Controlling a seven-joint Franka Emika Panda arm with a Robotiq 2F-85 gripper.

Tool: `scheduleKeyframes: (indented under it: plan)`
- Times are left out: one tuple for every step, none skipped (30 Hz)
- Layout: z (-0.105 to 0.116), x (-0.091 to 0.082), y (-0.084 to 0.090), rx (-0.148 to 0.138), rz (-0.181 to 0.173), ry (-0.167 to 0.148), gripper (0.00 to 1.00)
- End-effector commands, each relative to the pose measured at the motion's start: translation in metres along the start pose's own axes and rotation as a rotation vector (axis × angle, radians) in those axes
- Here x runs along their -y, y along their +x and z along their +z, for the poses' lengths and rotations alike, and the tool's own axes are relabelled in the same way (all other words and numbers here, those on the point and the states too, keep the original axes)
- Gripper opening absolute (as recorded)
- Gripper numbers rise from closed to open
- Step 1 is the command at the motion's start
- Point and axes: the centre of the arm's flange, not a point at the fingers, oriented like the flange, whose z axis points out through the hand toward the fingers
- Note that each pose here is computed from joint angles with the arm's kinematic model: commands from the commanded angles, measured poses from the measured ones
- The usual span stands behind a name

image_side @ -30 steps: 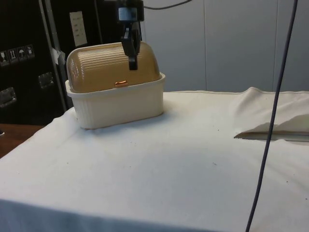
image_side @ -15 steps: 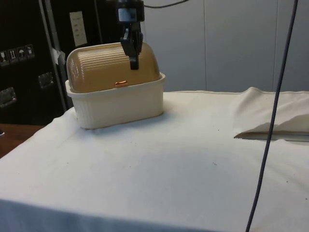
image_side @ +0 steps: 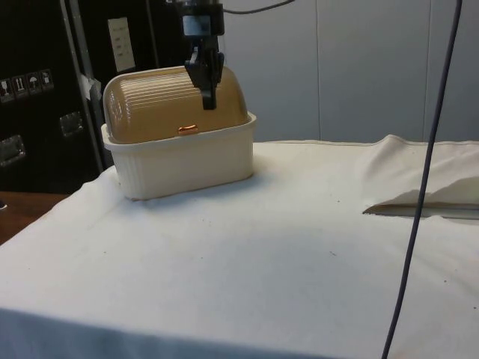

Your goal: Open the lid, then close it.

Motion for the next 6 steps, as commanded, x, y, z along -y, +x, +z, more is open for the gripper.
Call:
scheduleKeyframes:
  plan:
    - [0.0003, 0.0002, 0.0004, -0.008, 0.006, -0.01, 0.0]
    - [-0.0002, 0.0002, 0.0003, -0.008, 0.009, -0.009, 0.0]
    - [-0.0006, 0.0002, 0.0006, -0.01, 0.011, -0.008, 0.0]
    - [-0.0006, 0.0002, 0.0006, -0.01, 0.011, -0.008, 0.0]
    - [-0.0005, 0.0003, 0.0004, -0.008, 0.01, -0.006, 0.0]
    - [-0.0004, 0.0003, 0.0003, -0.007, 0.008, -0.005, 0.0]
